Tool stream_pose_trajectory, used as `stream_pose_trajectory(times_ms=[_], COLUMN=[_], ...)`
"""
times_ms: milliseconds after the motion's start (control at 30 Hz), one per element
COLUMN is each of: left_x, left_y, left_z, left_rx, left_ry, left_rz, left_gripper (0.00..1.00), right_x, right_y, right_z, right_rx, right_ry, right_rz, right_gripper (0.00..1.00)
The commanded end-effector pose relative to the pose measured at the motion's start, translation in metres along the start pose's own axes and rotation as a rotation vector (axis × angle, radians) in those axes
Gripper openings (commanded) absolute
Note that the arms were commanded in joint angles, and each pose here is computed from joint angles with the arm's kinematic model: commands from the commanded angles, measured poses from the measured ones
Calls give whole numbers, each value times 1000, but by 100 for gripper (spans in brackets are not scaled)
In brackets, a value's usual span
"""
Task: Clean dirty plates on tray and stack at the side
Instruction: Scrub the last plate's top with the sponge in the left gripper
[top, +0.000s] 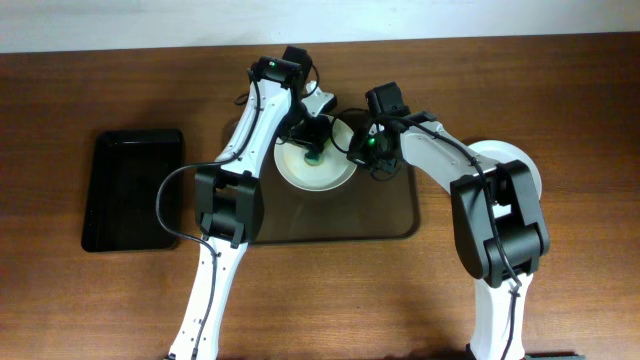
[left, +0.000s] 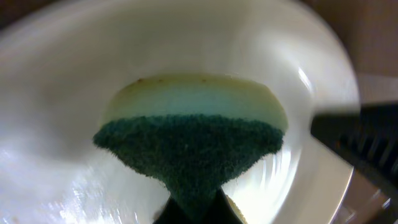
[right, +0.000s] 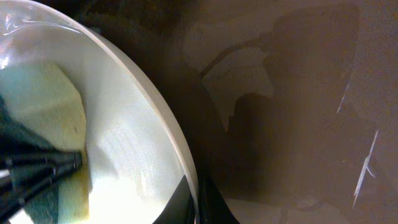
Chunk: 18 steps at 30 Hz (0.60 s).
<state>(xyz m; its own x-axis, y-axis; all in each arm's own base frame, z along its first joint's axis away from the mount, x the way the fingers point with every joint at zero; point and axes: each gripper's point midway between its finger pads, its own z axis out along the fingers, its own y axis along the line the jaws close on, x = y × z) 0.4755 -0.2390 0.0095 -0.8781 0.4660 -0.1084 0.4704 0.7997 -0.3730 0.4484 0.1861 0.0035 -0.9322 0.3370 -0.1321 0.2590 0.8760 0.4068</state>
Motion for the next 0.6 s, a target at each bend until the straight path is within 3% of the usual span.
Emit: stream_pose_trajectory(times_ms=[0,167,300,467,567], left_x=[-2,16,52,93,86], left_y=[38,99,119,103,57], left_z=[31,12,-2,-9,5], left_rx=[-112,-377,-481,-423,-138], left_ry=[4,10,122,303,325], left_rz=[-99,-377,-461,-499,-318], left_gripper=[1,1,1,1,1], right_x=[18,18,17,16,16], right_y=[-38,-38,-38,-37,-37], right_z=[30,30,30,30,30], right_rx=[118,118,117,113,113], right_ry=[55,55,53,49,50], right_rz=[29,29,29,27,27], right_gripper=[4,4,4,4,4])
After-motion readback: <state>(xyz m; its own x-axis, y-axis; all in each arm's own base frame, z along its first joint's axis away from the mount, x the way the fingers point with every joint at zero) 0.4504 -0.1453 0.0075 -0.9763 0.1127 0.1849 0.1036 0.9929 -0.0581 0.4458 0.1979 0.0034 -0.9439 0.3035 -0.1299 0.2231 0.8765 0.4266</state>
